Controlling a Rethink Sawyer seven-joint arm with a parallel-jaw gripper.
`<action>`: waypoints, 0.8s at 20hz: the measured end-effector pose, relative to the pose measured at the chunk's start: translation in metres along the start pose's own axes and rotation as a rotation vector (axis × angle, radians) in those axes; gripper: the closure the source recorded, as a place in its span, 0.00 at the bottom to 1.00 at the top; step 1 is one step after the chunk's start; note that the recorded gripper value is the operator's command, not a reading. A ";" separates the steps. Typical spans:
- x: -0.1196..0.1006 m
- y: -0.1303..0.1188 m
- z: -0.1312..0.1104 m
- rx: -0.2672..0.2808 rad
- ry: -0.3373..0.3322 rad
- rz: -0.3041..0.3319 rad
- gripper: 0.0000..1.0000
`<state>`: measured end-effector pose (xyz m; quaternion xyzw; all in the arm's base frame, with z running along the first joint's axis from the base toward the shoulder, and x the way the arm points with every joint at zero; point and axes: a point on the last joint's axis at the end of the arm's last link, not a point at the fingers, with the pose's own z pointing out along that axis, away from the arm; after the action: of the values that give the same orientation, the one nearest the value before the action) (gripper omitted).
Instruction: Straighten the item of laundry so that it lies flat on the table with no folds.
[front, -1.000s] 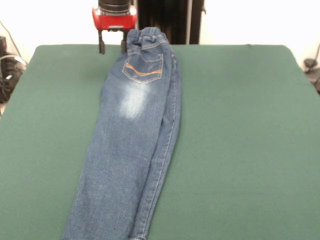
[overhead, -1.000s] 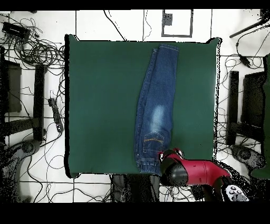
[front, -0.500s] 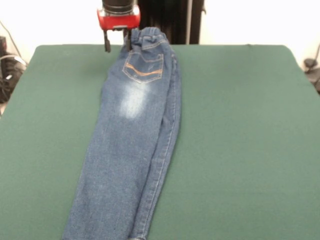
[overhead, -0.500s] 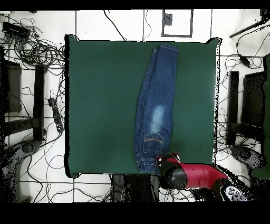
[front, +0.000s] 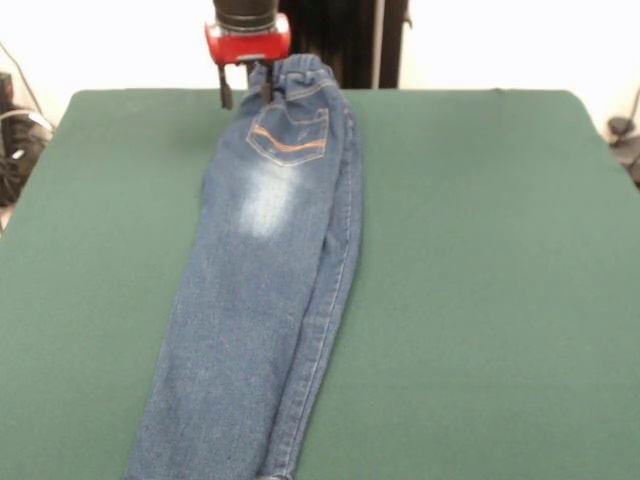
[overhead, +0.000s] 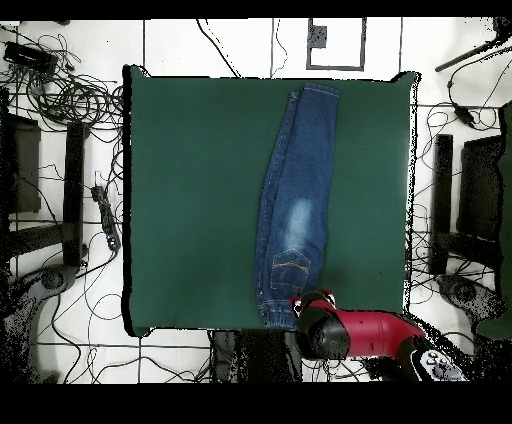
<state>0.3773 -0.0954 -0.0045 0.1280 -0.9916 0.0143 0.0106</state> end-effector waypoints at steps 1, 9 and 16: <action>0.000 0.002 0.002 -0.003 -0.007 -0.003 0.00; 0.001 0.017 0.022 -0.012 -0.069 -0.020 0.00; 0.006 0.019 0.025 0.018 -0.100 -0.037 1.00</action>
<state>0.3665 -0.0789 -0.0299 0.1472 -0.9882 0.0166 -0.0399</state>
